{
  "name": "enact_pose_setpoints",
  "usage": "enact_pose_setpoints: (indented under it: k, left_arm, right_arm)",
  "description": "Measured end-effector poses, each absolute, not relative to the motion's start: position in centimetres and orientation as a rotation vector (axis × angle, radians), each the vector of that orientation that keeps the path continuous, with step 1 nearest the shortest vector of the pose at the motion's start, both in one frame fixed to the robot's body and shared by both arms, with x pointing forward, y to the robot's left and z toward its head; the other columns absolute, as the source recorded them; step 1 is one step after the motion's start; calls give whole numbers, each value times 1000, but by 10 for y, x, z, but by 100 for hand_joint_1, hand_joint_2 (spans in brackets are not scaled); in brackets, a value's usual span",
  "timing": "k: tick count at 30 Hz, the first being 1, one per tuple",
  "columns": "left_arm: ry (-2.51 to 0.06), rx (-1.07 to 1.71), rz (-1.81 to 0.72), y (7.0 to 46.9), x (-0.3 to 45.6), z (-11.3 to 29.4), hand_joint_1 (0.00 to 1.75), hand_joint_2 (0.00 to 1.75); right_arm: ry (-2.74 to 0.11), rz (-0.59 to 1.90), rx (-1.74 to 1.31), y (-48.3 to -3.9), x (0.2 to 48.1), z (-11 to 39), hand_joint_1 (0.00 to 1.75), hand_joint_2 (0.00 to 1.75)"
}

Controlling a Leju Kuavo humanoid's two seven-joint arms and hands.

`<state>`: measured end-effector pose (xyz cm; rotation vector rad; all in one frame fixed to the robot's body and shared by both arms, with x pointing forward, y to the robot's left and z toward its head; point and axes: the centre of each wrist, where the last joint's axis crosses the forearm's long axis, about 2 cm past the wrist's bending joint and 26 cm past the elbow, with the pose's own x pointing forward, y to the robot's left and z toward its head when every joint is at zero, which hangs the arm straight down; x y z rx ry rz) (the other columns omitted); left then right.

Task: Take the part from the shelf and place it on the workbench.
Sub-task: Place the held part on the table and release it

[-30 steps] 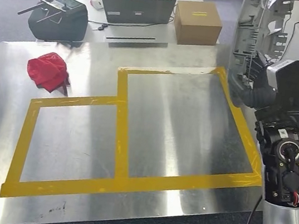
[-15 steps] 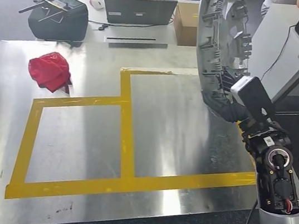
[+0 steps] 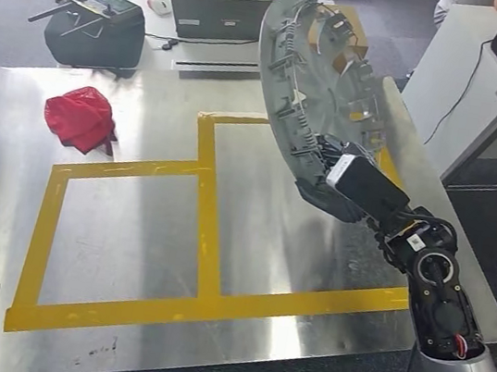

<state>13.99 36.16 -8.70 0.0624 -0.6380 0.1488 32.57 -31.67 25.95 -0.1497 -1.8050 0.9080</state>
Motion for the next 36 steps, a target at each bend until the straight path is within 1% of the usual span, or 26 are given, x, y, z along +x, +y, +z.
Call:
enact_pose_setpoints:
  k: [7,16,20,25,30,36]
  left_arm:
    - [-637,62,149,362,140,-87,0,0]
    - [-634,59,158,362,136,-88,0,0]
    - [-635,60,166,362,134,-89,0,0]
    - [-639,56,178,363,130,-90,0,0]
    - [-642,55,188,364,129,-90,0,0]
    - [-653,37,199,363,128,-90,0,0]
  right_arm:
    - [-1779,962,-163,-314,325,257,175,175]
    - [-1669,1091,-333,-325,327,246,175,175]
    - [-1585,1141,-440,-337,326,230,175,175]
    - [-1411,1220,-572,-356,321,203,175,175]
    - [-1315,1238,-588,-370,314,181,175,175]
    - [-1212,1315,-609,-374,308,169,175,175]
